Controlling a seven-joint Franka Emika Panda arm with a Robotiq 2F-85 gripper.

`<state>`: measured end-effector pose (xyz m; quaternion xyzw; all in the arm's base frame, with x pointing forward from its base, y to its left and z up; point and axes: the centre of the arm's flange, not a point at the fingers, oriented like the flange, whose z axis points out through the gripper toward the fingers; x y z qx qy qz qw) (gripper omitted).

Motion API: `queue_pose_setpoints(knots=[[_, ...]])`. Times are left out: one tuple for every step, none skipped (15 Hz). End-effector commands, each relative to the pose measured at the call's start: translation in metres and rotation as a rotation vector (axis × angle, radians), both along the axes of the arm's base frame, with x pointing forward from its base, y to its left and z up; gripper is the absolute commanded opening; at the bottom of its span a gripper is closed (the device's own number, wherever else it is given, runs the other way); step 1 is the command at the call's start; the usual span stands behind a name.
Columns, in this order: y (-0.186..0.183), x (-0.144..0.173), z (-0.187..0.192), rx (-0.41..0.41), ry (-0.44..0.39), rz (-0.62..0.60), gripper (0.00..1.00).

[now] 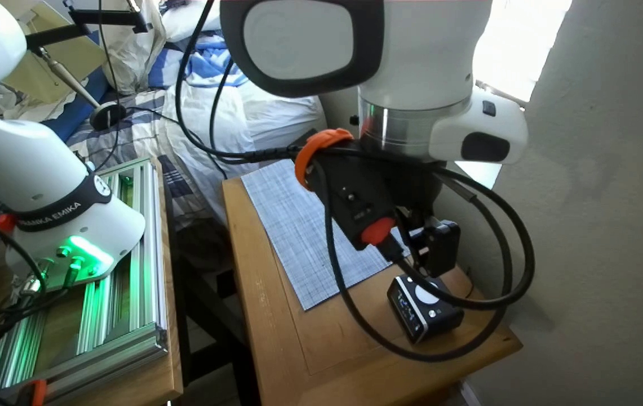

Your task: Move the speaker to the right

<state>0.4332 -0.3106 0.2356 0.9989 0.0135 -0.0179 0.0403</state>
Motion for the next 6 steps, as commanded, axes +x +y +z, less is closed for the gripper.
queue_pose_setpoints(knots=[[0.0009, -0.0012, 0.0014, -0.001, 0.0, 0.0, 1.0], [0.0017, -0.0021, 0.0022, -0.002, 0.0, 0.0, 1.0], [0.002, -0.0024, 0.0029, -0.002, -0.001, 0.0, 1.0], [0.002, -0.0024, 0.0032, -0.002, -0.001, 0.0, 1.0], [0.002, -0.0024, 0.0032, -0.002, -0.001, 0.0, 1.0], [0.0019, -0.0025, 0.0032, -0.003, -0.001, 0.0, 1.0]])
